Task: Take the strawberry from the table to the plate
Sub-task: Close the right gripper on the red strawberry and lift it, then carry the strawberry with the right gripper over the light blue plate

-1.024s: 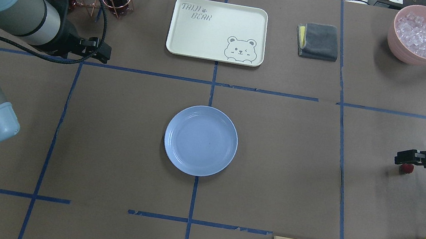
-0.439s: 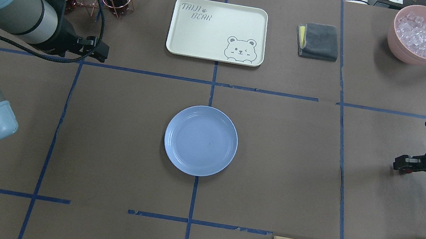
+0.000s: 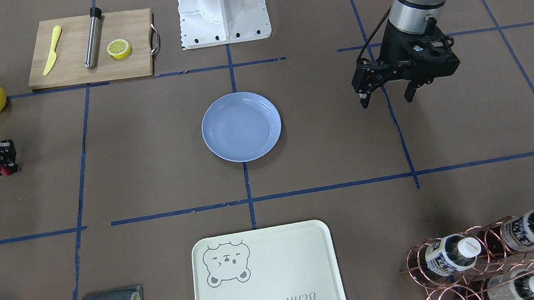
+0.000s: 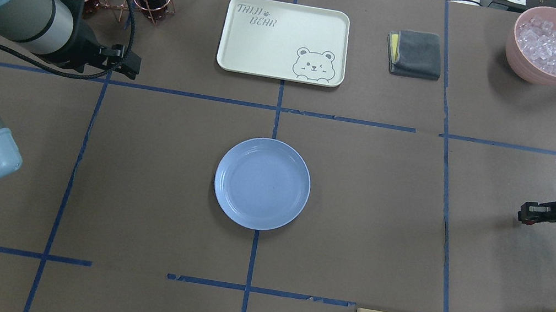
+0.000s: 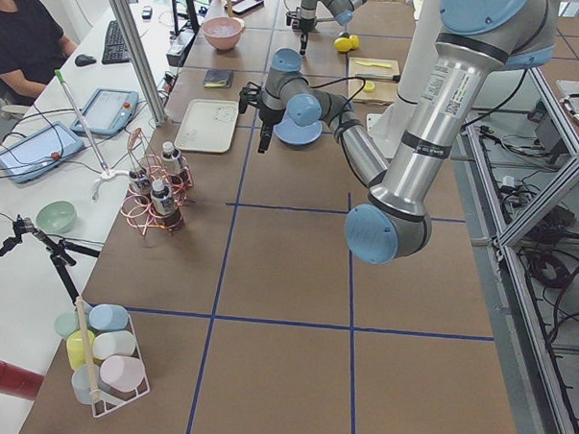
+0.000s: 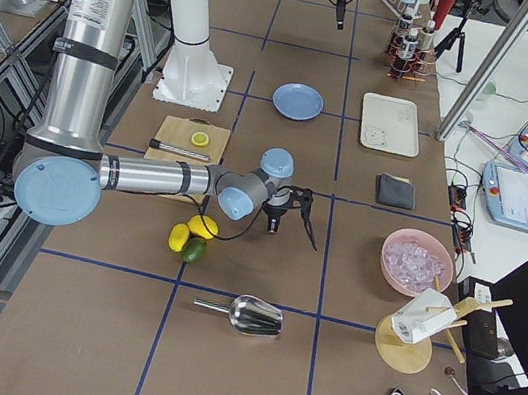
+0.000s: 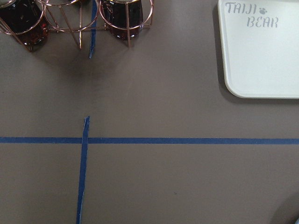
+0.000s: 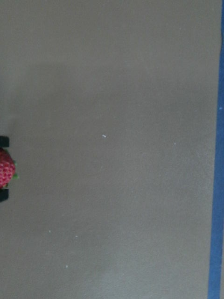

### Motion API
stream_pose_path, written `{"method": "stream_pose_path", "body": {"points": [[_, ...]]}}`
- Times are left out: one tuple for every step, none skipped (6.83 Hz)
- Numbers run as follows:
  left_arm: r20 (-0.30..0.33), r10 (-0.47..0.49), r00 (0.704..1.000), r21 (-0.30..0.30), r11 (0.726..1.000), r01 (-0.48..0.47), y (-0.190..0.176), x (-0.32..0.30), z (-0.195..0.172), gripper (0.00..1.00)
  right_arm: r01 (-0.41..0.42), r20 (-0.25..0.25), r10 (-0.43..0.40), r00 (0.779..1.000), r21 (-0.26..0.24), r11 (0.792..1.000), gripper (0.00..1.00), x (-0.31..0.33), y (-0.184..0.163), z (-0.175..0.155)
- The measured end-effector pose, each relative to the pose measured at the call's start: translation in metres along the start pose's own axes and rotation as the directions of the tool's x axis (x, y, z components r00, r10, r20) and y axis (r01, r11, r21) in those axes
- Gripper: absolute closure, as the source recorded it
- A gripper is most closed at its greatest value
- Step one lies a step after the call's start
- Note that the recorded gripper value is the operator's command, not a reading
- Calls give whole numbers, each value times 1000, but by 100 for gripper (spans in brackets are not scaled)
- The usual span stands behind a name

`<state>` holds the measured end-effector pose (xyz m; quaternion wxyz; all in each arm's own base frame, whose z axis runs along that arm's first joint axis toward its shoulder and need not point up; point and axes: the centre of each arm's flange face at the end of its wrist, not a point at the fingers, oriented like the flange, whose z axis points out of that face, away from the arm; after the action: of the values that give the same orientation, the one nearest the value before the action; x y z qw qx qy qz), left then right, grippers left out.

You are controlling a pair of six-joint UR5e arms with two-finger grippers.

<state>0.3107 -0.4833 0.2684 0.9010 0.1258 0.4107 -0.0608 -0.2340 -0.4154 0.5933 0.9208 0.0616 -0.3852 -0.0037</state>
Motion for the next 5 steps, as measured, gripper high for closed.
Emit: {"method": "stream_pose_path", "body": {"points": [[4, -4, 1000, 9, 1000, 4, -12, -14, -8, 0, 4, 16, -4, 1000, 16, 1000, 100, -7, -5, -10], [16, 19, 1000, 17, 1000, -19, -24, -31, -15, 0, 8, 35, -9, 999, 31, 999, 100, -23, -16, -19], [36, 61, 997, 20, 998, -62, -33, -52, -18, 0, 10, 53, -12, 999, 46, 999, 100, -51, -36, -29], [70, 115, 991, 17, 993, -117, -41, -83, -20, 0, 7, 63, -10, 998, 49, 999, 100, -90, -61, -40], [104, 169, 980, 10, 985, -171, -52, -117, -26, 0, 0, 71, -3, 997, 38, 999, 100, -134, -83, -50]]}}
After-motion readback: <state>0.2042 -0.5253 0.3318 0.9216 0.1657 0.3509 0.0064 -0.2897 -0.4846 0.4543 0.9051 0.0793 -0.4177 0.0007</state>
